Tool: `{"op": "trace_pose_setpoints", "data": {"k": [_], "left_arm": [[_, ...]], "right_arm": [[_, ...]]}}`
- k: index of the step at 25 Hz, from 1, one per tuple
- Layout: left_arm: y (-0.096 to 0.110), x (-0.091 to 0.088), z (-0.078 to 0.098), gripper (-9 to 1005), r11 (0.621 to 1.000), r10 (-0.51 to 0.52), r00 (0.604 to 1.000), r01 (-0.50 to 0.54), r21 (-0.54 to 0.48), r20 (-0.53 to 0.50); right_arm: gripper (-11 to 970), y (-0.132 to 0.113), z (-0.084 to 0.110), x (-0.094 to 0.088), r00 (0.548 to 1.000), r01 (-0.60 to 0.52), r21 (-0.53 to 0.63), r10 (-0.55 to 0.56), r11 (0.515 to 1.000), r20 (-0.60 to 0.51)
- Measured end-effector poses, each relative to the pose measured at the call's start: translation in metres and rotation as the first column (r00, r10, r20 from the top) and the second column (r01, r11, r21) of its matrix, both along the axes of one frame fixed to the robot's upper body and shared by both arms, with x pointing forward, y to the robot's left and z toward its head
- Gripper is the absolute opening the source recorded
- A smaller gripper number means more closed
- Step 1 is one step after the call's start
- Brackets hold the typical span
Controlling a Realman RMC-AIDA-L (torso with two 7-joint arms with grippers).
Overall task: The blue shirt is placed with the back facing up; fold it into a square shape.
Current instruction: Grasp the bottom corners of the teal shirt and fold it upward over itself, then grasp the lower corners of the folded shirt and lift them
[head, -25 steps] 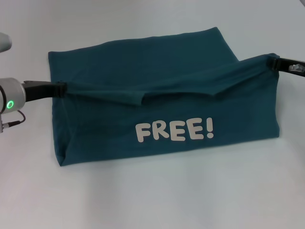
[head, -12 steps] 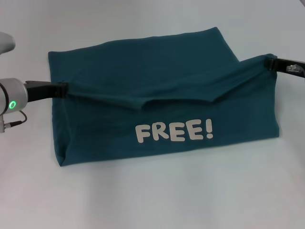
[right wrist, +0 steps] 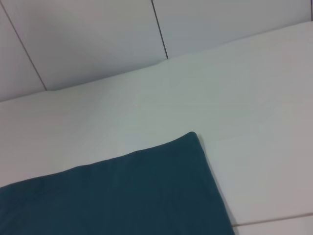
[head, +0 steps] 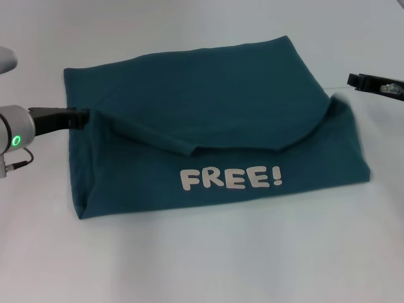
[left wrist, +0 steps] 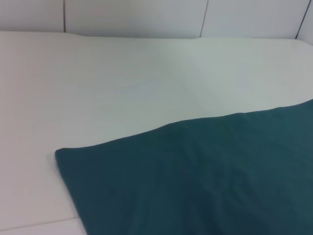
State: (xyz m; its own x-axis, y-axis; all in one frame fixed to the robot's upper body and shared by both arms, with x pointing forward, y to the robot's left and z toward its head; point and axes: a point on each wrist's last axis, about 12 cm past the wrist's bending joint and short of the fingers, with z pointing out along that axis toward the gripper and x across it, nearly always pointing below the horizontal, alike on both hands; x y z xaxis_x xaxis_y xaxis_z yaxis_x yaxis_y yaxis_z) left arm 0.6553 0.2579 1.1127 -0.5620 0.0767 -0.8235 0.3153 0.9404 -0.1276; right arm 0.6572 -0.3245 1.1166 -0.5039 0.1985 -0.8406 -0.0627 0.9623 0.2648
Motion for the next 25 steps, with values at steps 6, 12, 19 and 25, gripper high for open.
{"op": "trace_pose_setpoints", "data": {"k": [6,12,19,25], "left_arm": [[-0.002,0.001,0.001,284,1.0,-0.005,1.0,0.005,-0.003,-0.003],[0.001,-0.001,-0.001,615,1.0,-0.002,1.0,0.002,-0.006,-0.013],[0.011,-0.011,0.0,763,0.998,-0.024,0.998,0.02,-0.061,-0.063],[0.028,-0.03,0.019,912,0.987,-0.044,0.978,0.011,-0.158,-0.205]], "right_arm": [[344,0.002,0.003,0.002,1.0,-0.009,-0.001,0.009,1.0,0.004],[608,0.001,0.002,0.002,1.0,-0.011,-0.004,0.011,1.0,-0.001],[780,0.004,0.0,-0.002,0.998,-0.058,0.017,0.058,0.998,-0.023],[906,0.0,0.005,-0.008,0.992,-0.117,0.044,0.119,0.992,-0.04]]}}
